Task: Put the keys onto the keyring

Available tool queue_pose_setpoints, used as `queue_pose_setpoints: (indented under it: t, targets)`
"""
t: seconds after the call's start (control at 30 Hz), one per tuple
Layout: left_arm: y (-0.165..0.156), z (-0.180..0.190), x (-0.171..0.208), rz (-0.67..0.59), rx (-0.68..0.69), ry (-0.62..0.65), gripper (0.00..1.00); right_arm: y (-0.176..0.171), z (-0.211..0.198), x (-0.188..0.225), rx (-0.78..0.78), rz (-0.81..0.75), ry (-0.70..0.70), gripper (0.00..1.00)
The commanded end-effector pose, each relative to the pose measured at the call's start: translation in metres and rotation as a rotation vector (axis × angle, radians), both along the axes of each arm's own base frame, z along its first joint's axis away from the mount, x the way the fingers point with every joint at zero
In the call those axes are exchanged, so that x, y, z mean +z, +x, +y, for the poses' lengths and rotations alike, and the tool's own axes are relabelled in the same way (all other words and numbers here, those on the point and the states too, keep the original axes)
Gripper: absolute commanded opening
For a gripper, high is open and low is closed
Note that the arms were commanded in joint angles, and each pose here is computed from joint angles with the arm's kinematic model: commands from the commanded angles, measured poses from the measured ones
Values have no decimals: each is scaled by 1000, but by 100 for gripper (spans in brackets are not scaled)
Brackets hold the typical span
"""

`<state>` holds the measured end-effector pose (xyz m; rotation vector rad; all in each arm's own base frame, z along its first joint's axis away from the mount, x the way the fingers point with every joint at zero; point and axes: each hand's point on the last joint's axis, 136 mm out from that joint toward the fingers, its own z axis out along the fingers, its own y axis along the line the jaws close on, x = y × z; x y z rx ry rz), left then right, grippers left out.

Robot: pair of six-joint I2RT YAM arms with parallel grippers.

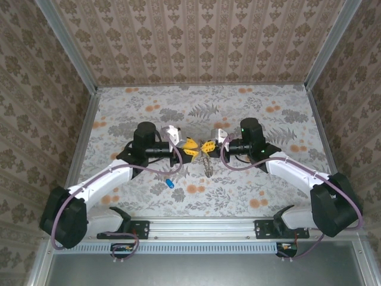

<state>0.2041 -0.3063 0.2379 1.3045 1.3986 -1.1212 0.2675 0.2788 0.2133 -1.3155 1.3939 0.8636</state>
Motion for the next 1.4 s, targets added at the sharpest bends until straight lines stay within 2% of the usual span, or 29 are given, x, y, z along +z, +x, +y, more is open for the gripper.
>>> queue_pose_setpoints:
  t: [0.0, 0.33, 0.43, 0.67, 0.8, 0.9, 1.13, 1.37]
  targets:
    - [-3, -4, -2, -16, -54, 3, 32, -3, 5, 20, 61, -23, 40, 0]
    - [5, -4, -9, -36, -1, 23, 31, -4, 6, 21, 87, -13, 38, 0]
    - [12, -2, -13, -45, 42, 35, 36, -3, 7, 20, 92, -6, 38, 0]
    - [17, 6, -3, -95, 108, 10, 38, -3, 6, 14, 91, -3, 9, 0]
    - [17, 5, -8, -80, 93, 26, 39, -4, 7, 15, 103, -1, 14, 0]
    - [15, -1, -11, -51, 53, 36, 35, -3, 8, 18, 109, -1, 25, 0]
    - [12, -10, -13, -40, 9, 40, 17, -1, 9, 20, 109, 4, 29, 0]
    - [11, -12, -11, -47, 3, 38, 17, 0, 9, 20, 104, 11, 30, 0]
